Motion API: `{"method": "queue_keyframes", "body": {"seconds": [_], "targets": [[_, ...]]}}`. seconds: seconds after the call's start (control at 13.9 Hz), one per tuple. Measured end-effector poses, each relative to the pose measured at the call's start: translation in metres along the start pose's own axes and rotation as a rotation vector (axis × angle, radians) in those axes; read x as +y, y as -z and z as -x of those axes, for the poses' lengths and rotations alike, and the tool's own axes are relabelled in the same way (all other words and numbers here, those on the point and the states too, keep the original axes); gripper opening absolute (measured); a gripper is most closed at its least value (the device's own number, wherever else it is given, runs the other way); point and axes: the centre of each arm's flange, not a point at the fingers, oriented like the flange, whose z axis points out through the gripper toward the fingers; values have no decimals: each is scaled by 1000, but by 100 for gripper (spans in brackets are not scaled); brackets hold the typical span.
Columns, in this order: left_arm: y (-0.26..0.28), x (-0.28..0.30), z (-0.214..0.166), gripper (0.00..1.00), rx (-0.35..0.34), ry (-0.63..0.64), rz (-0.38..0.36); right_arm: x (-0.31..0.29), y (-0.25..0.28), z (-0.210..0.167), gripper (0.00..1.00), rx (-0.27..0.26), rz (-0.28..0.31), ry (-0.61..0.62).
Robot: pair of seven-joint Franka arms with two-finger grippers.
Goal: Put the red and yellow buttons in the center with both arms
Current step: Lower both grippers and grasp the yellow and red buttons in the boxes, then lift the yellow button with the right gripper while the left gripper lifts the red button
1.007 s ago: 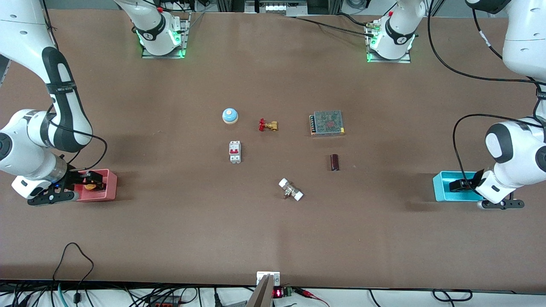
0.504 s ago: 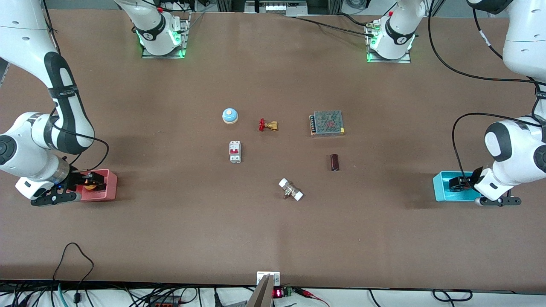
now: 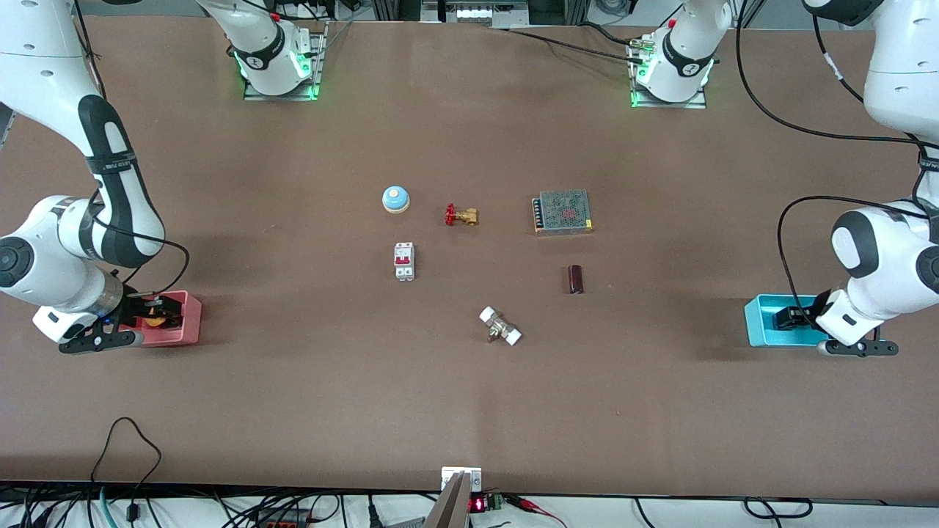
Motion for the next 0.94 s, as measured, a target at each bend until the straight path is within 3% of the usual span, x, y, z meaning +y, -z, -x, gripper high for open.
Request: {"method": "queue_keyframes", "body": {"seconds": [0.07, 0.14, 0.22, 0.43, 0.5, 0.58, 0.94], "targets": [[-3, 0, 1, 57, -4, -2, 1, 0, 0, 0, 87, 0, 0, 1], [-4, 0, 2, 56, -7, -2, 2, 0, 0, 0, 79, 0, 0, 8], [-5, 0, 2, 56, -8, -3, 3, 0, 0, 0, 79, 0, 0, 21], [-7, 1, 4, 53, -13, -5, 4, 2, 0, 1, 50, -1, 0, 35], [-7, 1, 4, 46, -13, -5, 4, 2, 0, 1, 50, -1, 0, 38], [-7, 1, 4, 36, -12, -6, 4, 2, 0, 1, 43, -1, -1, 43], [12, 3, -6, 35, 26, -14, -3, 2, 2, 2, 41, -14, -5, 61]]}}
